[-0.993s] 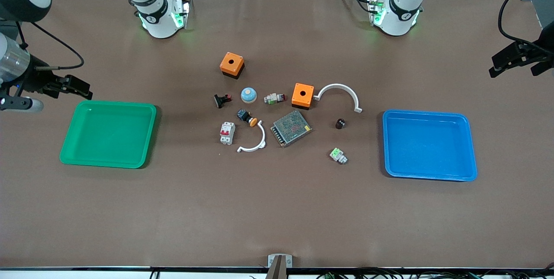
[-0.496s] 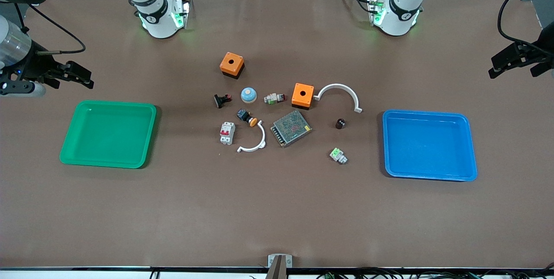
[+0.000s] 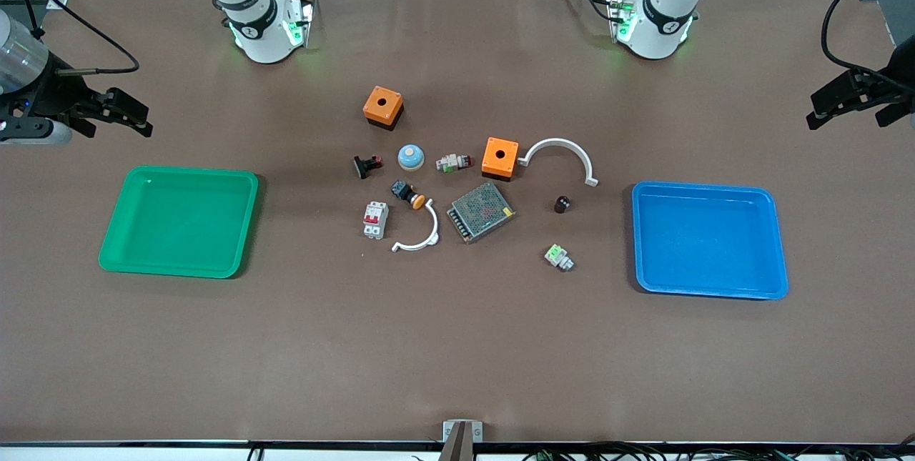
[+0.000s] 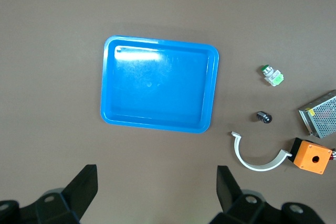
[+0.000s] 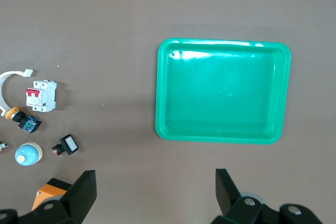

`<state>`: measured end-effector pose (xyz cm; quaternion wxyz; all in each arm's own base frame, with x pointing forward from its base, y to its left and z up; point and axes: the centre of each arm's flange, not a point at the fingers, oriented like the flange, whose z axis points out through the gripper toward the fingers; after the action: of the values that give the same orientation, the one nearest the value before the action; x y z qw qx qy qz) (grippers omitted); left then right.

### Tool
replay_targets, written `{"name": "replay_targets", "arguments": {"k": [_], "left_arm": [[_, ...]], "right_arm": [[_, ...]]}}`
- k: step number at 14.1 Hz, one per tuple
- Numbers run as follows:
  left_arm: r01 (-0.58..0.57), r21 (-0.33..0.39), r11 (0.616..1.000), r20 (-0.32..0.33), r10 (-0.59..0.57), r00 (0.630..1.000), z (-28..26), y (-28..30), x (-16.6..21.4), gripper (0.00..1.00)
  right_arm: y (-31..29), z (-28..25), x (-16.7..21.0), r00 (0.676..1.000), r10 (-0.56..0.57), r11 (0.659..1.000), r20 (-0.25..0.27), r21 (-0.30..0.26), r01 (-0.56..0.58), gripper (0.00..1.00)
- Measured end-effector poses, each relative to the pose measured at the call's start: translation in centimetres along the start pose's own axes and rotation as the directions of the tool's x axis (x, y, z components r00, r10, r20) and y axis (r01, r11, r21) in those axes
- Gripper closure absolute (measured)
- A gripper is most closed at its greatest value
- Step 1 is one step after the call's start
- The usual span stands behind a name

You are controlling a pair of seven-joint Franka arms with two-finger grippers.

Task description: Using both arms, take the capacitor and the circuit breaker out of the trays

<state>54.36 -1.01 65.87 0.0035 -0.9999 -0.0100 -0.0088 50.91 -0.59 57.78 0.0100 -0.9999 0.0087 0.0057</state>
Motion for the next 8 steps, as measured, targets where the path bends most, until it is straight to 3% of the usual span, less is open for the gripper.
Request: {"name": "replay_targets", "arguments": {"k": [8], "left_arm": [[-0.008,0.001,1.000,0.005,0.008,1.000,0.1,0.4,-0.4,0.00]], "right_arm": [[0.0,-1.2,1.2,0.999,0.000,1.000,-0.039,0.000,0.000,0.00]]}}
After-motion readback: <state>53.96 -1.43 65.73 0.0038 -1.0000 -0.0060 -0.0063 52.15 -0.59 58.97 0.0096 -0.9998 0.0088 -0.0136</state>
